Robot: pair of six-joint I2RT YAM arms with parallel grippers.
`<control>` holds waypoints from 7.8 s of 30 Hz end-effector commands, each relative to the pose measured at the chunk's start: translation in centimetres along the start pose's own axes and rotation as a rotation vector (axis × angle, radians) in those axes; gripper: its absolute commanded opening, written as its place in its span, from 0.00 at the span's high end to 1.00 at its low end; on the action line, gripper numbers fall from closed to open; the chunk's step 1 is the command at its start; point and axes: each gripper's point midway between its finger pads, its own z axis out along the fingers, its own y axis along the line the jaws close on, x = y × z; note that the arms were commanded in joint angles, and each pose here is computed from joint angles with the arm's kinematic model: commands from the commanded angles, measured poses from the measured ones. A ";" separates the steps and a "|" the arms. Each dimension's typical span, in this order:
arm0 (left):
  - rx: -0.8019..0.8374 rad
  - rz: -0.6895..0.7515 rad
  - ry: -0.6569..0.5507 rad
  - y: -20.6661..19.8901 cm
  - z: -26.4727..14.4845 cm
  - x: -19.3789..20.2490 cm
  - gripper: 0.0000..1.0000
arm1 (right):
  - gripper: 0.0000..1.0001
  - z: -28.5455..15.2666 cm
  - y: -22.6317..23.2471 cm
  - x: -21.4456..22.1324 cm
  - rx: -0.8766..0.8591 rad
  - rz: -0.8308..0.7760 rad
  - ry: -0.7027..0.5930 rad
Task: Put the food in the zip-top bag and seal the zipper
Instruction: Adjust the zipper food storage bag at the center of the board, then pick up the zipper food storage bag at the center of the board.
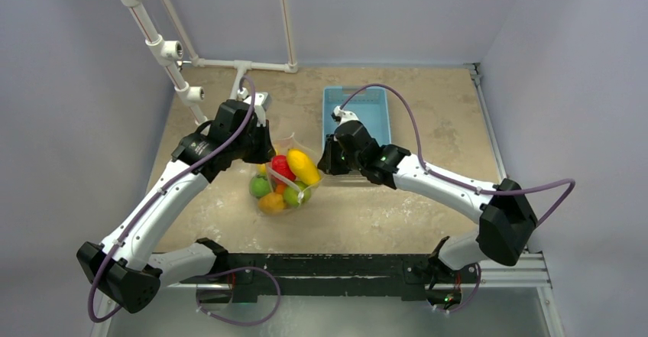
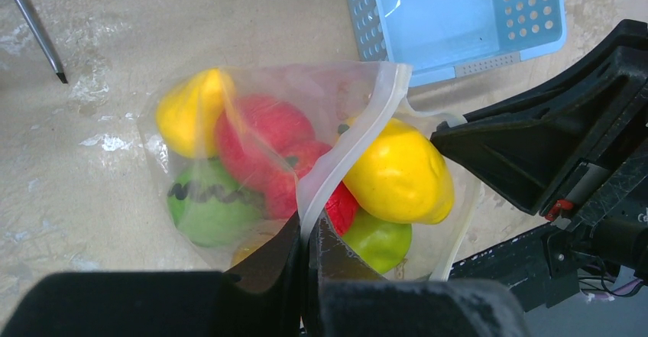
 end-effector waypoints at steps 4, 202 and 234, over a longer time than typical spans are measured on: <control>0.022 -0.012 -0.050 -0.6 -1.0 -1.0 1.00 | 1.00 -1.1 1.3 -2.6 -0.027 -0.009 -0.066; 0.648 0.485 -0.434 -11.0 -17.5 -5.4 0.23 | 1.00 -20.4 19.7 -1.1 -0.700 -0.835 -0.162; 0.949 0.691 -0.243 -13.7 -19.2 3.1 0.30 | 1.00 -23.9 22.6 -4.3 -0.766 -0.854 -0.224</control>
